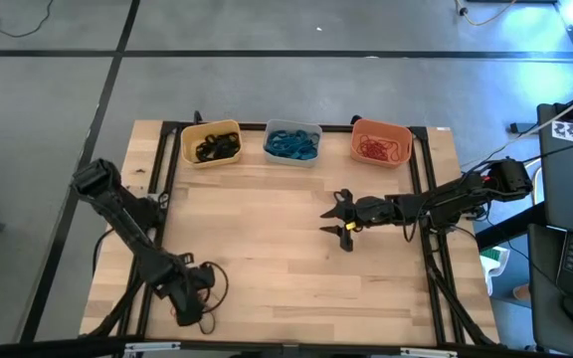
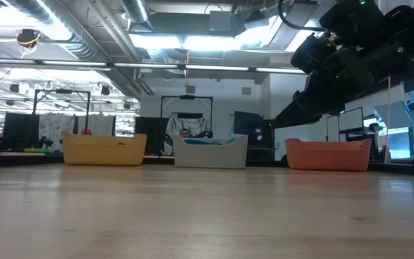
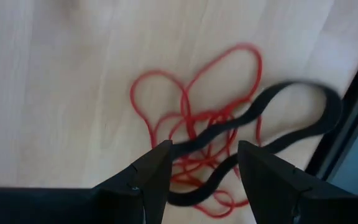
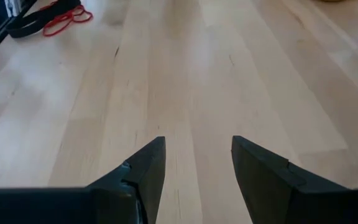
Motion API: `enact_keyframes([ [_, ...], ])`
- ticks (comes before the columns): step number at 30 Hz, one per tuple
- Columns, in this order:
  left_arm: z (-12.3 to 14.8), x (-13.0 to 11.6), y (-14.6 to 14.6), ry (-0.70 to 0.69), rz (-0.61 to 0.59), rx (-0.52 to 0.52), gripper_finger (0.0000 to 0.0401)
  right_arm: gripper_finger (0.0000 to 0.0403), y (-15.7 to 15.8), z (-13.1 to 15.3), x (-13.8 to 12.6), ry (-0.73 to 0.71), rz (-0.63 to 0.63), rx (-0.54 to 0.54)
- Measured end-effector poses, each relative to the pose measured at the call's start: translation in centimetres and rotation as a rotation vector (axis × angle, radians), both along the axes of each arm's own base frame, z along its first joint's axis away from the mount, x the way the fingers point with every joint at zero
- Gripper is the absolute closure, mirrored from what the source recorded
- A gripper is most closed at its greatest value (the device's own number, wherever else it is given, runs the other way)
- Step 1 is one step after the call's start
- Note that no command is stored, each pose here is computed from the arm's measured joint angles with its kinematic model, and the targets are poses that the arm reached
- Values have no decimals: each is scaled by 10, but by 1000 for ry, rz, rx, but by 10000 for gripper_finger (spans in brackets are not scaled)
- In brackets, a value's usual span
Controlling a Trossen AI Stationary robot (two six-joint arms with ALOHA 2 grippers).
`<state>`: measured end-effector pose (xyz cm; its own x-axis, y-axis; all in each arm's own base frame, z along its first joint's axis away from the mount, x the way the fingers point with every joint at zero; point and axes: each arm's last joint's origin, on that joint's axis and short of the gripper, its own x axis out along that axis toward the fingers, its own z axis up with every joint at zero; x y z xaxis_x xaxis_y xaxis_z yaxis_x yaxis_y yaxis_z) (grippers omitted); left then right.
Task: Sort rubber bands into baskets
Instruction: Put the black rubber band into the yellow bin
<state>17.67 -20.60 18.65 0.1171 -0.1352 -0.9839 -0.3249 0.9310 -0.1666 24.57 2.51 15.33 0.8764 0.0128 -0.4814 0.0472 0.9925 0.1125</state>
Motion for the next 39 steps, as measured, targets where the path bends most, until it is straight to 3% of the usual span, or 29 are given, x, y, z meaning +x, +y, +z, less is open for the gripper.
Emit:
enact_keyframes([
  [14,-32,-16,-17,108,-101,145,229,220,-1,1,0,-11,-39,-26],
  [22,-36,-15,-17,116,-105,162,325,220,-2,1,0,-10,-45,-31],
  [27,-25,-15,-13,89,-91,129,392,220,-2,1,0,-11,-45,-31],
  [33,-2,-14,1,13,-39,121,391,220,-2,1,0,-12,-47,-31],
  [39,34,-14,19,-176,-11,85,395,220,-2,1,0,-13,-47,-31],
])
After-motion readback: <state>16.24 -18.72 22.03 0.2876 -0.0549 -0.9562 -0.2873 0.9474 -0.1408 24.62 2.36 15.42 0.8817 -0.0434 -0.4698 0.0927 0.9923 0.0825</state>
